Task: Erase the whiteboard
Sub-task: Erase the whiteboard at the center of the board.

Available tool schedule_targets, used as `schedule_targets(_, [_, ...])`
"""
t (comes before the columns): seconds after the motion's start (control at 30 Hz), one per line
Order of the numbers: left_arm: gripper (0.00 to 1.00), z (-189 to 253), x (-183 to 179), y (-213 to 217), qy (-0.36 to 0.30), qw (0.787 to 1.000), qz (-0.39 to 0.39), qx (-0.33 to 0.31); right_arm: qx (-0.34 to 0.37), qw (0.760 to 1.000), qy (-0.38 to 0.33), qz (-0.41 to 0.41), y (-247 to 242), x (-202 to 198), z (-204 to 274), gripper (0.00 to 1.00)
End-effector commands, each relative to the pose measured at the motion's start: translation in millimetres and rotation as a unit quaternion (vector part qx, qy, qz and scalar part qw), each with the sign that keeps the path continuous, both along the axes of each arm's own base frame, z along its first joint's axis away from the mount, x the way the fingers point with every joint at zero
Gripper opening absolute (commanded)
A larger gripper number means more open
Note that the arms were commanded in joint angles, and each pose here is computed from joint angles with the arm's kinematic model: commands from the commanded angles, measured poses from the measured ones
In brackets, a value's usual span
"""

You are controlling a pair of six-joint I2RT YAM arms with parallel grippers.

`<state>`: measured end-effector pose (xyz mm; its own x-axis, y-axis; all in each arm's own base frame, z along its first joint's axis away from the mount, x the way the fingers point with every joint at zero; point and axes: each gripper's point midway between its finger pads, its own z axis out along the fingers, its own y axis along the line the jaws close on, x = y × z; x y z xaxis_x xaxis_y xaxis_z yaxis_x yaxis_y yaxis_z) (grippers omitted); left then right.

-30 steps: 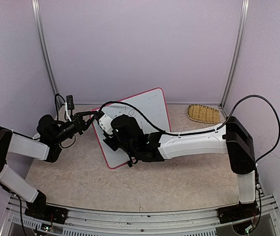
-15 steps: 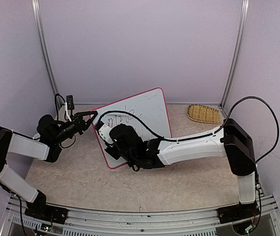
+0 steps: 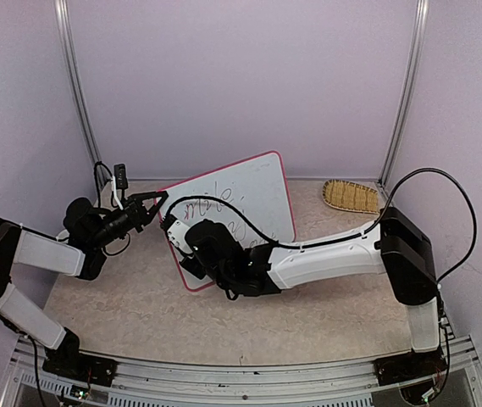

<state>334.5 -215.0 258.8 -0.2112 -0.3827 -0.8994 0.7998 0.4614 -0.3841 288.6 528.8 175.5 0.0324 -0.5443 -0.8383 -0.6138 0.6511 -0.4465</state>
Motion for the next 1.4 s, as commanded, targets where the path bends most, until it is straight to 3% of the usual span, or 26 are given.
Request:
schedule_targets(0.0, [0.00,-2.4,-7.3,-11.0,-0.004,0.999,-0.030,0.012,0.018,0.999,-0.037,-0.011,11.1,10.9,21.7,0.23])
schedule_targets(0.4, [0.00,-1.4,-8.2,-11.7,-0.006,0.999,-0.032,0.012,0.044,0.996,-0.070,-0.018,19.5,20.8,58.1,0.24])
schedule_targets(0.93, [0.00,-2.1,-7.9,-12.0,-0.007,0.999,-0.032,0.013,-0.001,1.000,-0.001,-0.020,-9.9,6.5,-16.1,0.23])
schedule_targets(1.13, [0.00,-2.1,-8.5,-12.2,-0.006,0.999,-0.033,0.013,0.007,0.999,0.005,-0.030,-19.1,11.0,-15.4,0.23])
schedule_targets(1.37, [0.00,-1.5,-9.2,-12.6,-0.007,0.999,-0.034,0.014,0.050,0.998,0.005,-0.032,-21.2,26.5,16.5,0.23])
